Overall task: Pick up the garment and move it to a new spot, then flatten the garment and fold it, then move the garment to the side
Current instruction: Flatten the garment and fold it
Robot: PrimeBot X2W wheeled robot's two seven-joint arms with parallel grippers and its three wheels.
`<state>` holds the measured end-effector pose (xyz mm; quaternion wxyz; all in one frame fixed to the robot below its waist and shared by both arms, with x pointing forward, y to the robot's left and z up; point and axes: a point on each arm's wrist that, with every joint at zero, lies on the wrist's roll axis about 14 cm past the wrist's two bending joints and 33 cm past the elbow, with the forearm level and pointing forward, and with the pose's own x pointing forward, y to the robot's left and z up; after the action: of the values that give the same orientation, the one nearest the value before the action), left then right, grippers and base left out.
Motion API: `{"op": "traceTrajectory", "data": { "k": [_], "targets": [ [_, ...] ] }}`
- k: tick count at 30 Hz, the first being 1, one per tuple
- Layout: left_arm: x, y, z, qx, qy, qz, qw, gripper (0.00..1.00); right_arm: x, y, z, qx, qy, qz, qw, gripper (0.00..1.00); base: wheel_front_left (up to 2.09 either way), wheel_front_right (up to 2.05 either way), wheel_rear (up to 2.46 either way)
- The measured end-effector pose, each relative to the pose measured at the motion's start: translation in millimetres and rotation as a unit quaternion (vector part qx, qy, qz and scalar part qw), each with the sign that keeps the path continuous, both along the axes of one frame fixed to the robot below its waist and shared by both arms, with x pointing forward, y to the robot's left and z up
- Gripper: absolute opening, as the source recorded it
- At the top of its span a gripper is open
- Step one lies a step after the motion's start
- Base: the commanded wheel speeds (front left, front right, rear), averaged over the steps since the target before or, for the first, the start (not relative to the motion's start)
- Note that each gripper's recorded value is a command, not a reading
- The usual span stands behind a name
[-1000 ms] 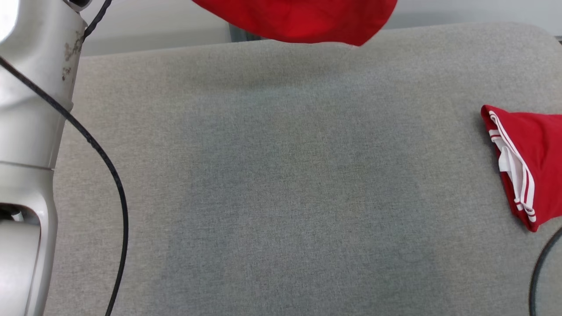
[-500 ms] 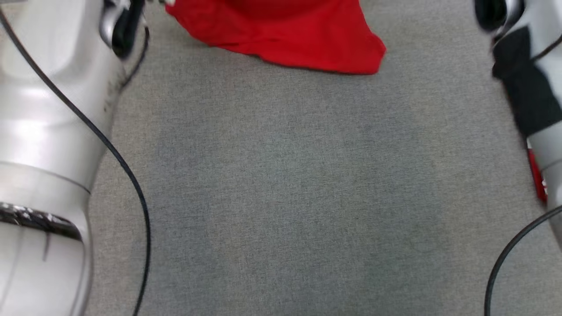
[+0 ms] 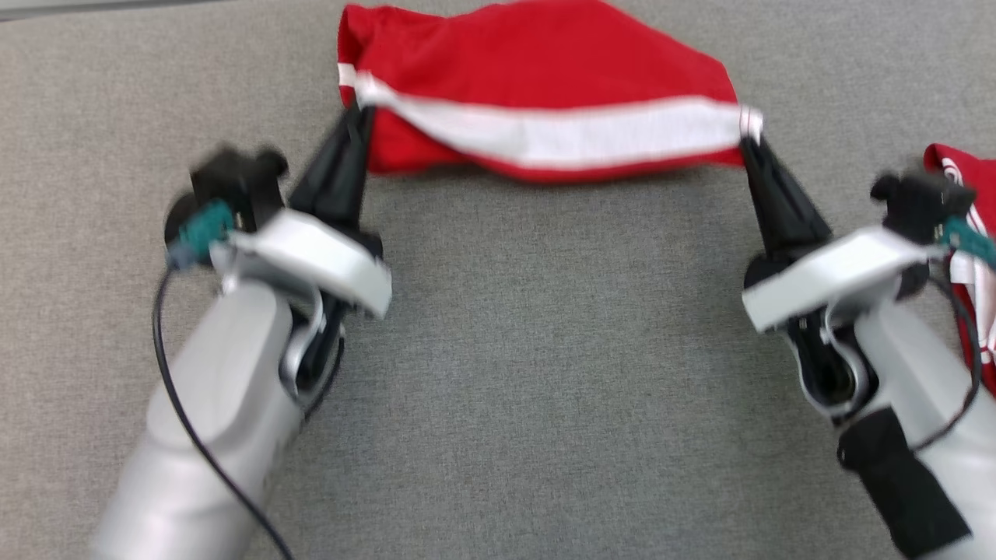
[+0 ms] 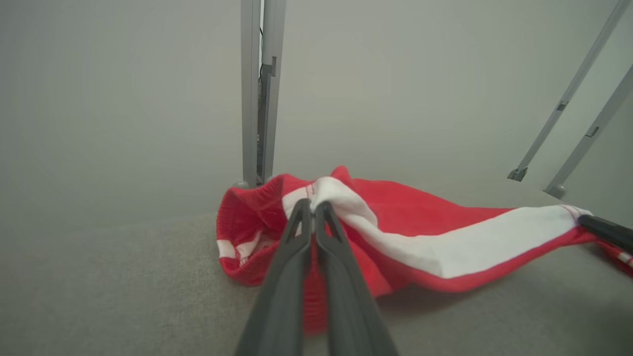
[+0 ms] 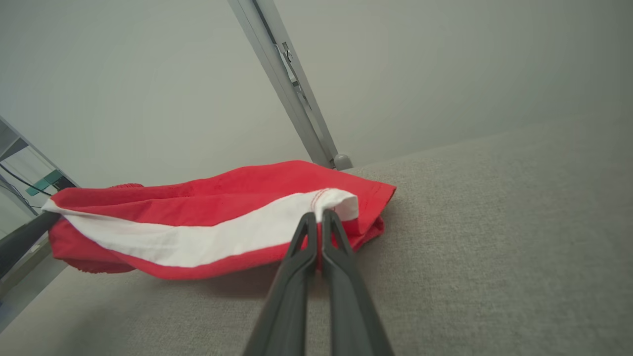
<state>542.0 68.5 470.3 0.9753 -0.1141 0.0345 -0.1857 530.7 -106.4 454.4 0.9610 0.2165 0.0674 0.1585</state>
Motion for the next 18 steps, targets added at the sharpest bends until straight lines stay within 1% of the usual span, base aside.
{"op": "traceTrajectory", "data": {
  "k": [5,7,10,18],
  "targets": [
    [-46.9,14.1,-4.9,0.002,-0.003,0.016,1.0,0.0,-48.9,-7.9,-12.6,0.045,0.024,-0.026,0.998,0.0,0.0,0.0,0.0],
    [-69.4,17.9,-12.8,-0.001,0.012,0.016,1.0,0.0,-70.7,-12.4,-19.1,0.048,0.036,-0.033,0.998,0.0,0.0,0.0,0.0],
    [-99.1,20.8,-20.2,0.009,0.037,0.01,0.999,0.0,-102.1,-18.7,-25.8,0.052,0.053,-0.043,0.996,0.0,0.0,0.0,0.0],
    [-167.7,22.9,-18.6,0.028,0.097,-0.002,0.995,0.0,-165.9,-33.2,-25.0,0.062,0.089,-0.058,0.992,0.0,0.0,0.0,0.0]
  ]
}}
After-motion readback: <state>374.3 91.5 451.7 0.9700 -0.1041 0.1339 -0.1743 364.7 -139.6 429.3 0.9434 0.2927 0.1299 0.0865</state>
